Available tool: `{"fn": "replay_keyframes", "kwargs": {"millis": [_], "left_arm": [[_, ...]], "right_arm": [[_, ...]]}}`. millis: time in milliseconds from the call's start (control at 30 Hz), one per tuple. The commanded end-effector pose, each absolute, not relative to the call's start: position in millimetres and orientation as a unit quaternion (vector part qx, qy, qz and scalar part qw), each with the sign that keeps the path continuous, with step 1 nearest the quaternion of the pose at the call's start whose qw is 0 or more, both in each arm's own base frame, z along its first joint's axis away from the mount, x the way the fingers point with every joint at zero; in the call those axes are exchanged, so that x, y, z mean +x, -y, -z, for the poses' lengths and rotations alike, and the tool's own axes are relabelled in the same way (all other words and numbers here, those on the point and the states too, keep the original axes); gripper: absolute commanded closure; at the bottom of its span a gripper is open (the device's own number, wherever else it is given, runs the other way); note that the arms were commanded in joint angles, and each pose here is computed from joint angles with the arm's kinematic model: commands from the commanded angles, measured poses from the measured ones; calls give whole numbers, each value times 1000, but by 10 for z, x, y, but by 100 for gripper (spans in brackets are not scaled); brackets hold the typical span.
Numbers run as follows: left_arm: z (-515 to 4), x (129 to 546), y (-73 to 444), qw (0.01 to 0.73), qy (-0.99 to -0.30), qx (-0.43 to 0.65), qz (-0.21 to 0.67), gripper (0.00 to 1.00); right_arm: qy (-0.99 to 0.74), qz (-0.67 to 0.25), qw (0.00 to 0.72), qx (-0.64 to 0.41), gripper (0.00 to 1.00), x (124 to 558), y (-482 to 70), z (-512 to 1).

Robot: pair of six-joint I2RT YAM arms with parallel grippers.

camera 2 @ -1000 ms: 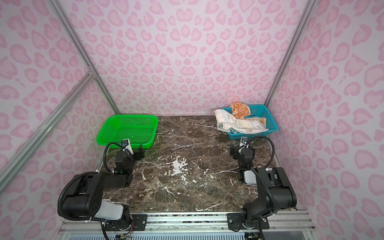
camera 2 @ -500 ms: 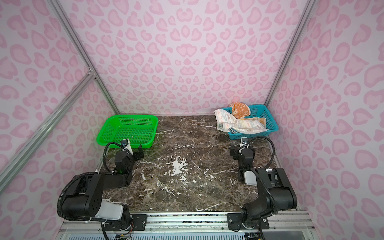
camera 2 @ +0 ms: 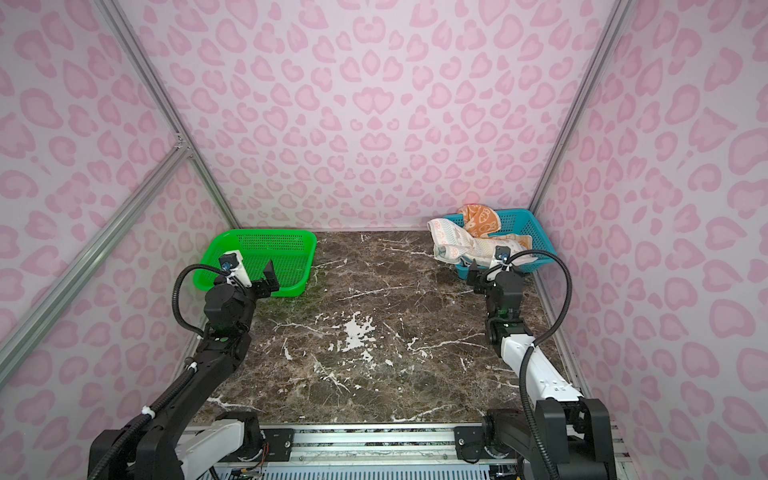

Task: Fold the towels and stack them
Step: 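Reach the right gripper into the teal basket and grasp the white rabbit-print towel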

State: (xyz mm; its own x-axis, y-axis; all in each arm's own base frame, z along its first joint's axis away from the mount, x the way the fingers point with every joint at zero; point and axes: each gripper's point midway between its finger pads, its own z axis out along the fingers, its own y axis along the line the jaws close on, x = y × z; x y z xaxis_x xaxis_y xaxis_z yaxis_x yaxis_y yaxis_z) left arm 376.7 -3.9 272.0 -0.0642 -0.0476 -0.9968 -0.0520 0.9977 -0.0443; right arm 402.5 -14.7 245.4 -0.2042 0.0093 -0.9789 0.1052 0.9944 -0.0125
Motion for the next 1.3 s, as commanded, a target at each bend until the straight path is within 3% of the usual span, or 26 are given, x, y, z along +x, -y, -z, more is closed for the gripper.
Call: {"fn": "replay_keyframes", "kwargs": {"millis": [0, 233, 467, 833, 900, 1033, 1167, 1267], "left_arm": [[-2609, 3708, 370, 635, -771, 37, 39, 2], [-2537, 3617, 894, 591, -792, 102, 118, 0], [-2318, 3536, 1176, 560, -806, 121, 149, 1], [-2205, 3445, 1342, 553, -804, 147, 159, 0], [-2206, 3441, 1354, 555, -803, 149, 160, 0], [-2209, 3458, 1349, 557, -802, 150, 155, 0], [-2217, 3486, 1346, 558, -803, 147, 152, 1], [-2232, 3508, 1362, 559, -801, 146, 155, 0]], "right_arm": [[-839, -9, 544, -9, 6, 3969, -80, -2153], [-880, -39, 470, -63, 10, 4209, -436, -2225], [-912, 11, 399, -94, 17, 4574, -742, -1924], [-934, 127, 333, -39, 34, 5096, -564, -1565], [-938, 139, 315, -42, 41, 5136, -545, -1481], [-942, 139, 301, -48, 70, 5186, -575, -1478], [-931, 141, 332, -49, 96, 5218, -593, -1750], [-921, 150, 357, -44, 100, 5214, -553, -2019]]}}
